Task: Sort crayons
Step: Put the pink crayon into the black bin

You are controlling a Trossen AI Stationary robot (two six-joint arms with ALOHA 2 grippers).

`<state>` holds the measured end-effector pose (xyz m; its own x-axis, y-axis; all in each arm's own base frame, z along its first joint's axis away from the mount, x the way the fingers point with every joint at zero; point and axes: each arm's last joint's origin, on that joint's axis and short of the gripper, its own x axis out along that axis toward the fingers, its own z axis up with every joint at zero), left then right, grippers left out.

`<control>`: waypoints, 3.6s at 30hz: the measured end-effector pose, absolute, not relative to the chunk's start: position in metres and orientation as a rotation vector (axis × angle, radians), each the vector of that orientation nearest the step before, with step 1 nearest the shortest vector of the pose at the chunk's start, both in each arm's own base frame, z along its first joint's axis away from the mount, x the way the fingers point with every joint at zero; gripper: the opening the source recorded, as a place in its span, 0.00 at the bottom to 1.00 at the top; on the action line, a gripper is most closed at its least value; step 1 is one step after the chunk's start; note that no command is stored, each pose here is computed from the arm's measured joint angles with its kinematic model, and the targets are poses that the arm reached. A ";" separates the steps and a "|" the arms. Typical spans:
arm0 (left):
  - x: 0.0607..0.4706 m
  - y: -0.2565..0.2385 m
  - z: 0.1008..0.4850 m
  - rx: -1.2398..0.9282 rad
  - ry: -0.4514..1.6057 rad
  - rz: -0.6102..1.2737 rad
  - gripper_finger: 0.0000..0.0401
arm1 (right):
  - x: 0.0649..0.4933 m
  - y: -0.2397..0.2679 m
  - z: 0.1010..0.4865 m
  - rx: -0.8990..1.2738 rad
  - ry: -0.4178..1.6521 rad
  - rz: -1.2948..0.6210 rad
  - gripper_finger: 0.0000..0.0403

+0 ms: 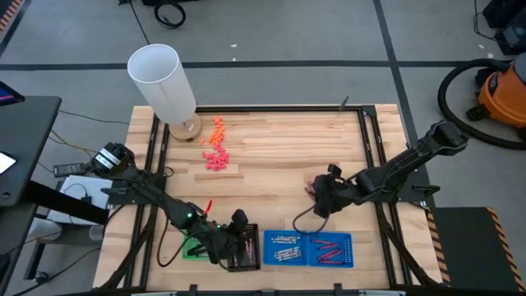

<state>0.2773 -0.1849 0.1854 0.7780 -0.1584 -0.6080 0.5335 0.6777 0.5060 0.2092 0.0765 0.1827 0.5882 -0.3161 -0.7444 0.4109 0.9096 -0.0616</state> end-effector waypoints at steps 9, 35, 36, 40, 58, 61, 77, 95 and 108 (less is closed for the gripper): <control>0.279 -0.185 0.187 0.727 0.541 -0.387 0.42 | 0.215 0.058 0.150 0.181 1.067 -0.567 0.39; 0.279 -0.183 0.188 0.736 0.545 -0.296 0.47 | 0.206 0.034 0.125 0.314 1.135 -0.594 0.33; 0.279 -0.183 0.188 0.736 0.544 -0.296 0.47 | 0.205 0.034 0.124 0.320 1.137 -0.593 0.33; 0.279 -0.183 0.188 0.736 0.544 -0.296 0.47 | 0.204 0.035 0.123 0.326 1.144 -0.586 0.30; 0.283 -0.182 0.192 0.599 0.512 -0.250 0.47 | 0.204 0.035 0.124 0.323 1.159 -0.575 0.08; 0.284 -0.183 0.193 0.593 0.500 -0.248 0.47 | 0.203 0.034 0.128 0.311 1.162 -0.567 0.09; 0.294 -0.170 0.196 0.506 0.487 -0.185 0.47 | 0.206 0.051 0.170 0.392 0.981 -0.287 0.09; 0.294 -0.169 0.196 0.491 0.493 -0.178 0.47 | 0.209 0.117 0.188 0.537 0.898 0.327 0.09; 0.305 -0.150 0.197 0.214 0.498 -0.059 0.47 | 0.221 0.121 0.208 0.332 0.518 0.199 0.09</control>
<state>0.3053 -0.1504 0.1971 0.8772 -0.0037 -0.4802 0.1077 0.9760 0.1892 0.2208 0.1211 0.2076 0.8514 0.2688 -0.4505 -0.1027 0.9276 0.3593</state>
